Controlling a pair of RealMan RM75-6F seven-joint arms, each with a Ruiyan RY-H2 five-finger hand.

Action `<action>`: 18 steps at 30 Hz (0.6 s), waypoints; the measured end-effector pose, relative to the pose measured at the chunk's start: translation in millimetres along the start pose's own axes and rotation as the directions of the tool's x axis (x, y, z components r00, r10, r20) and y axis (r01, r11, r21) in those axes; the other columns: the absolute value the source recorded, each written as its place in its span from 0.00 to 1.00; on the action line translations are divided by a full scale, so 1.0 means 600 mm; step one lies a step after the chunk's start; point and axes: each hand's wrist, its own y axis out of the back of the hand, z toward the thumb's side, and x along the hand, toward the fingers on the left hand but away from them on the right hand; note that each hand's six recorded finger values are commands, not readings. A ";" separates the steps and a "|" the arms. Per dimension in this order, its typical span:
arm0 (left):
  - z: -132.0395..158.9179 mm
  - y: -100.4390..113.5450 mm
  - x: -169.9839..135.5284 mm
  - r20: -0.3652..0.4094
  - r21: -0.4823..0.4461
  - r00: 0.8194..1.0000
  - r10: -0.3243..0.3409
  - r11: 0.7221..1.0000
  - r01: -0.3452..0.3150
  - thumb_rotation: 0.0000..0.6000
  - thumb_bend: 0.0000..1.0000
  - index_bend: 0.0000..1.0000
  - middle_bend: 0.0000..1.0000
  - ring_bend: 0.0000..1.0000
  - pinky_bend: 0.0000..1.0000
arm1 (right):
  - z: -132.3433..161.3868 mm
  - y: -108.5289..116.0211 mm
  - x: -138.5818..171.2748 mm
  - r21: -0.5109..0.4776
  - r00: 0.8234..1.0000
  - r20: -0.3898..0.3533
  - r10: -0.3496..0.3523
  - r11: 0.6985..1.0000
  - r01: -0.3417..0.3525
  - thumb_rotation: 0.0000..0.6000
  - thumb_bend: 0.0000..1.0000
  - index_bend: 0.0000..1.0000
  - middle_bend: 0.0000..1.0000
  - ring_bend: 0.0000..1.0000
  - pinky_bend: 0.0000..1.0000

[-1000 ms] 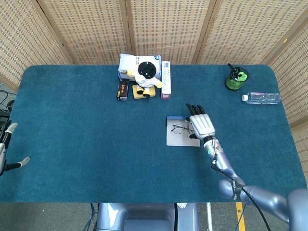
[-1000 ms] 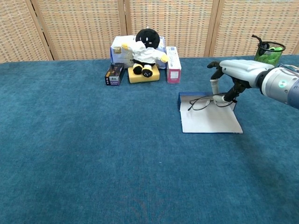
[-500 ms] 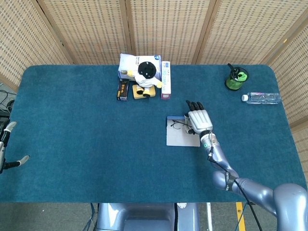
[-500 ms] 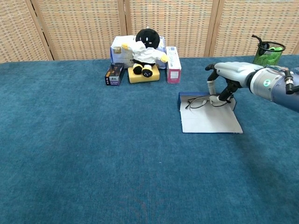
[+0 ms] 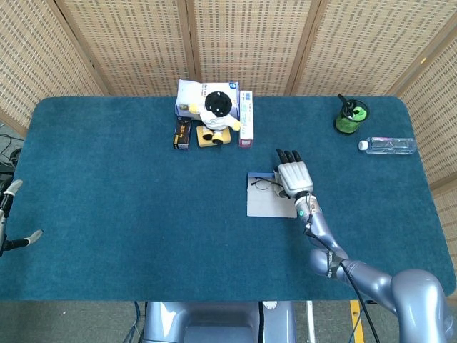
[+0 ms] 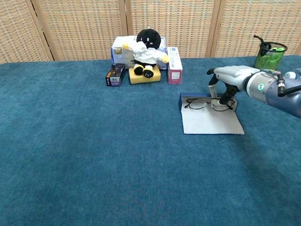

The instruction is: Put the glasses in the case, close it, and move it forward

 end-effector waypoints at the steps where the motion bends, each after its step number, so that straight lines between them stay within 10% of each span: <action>1: 0.000 0.000 0.000 0.000 0.000 1.000 0.000 1.000 0.000 1.00 0.00 0.00 0.00 0.00 0.00 | 0.000 -0.001 -0.001 0.002 1.000 0.002 0.001 1.000 -0.001 1.00 0.52 0.60 0.03 0.00 0.00; 10: -0.002 0.000 -0.001 -0.003 -0.001 1.000 0.000 1.000 0.000 1.00 0.00 0.00 0.00 0.00 0.00 | 0.001 0.000 -0.005 0.007 1.000 0.008 -0.009 1.000 0.009 1.00 0.45 0.46 0.00 0.00 0.00; 18: -0.003 0.000 0.000 -0.006 0.000 1.000 -0.001 1.000 0.001 1.00 0.00 0.00 0.00 0.00 0.00 | -0.008 0.008 -0.009 0.004 0.998 0.032 -0.049 0.999 0.049 1.00 0.17 0.16 0.00 0.00 0.00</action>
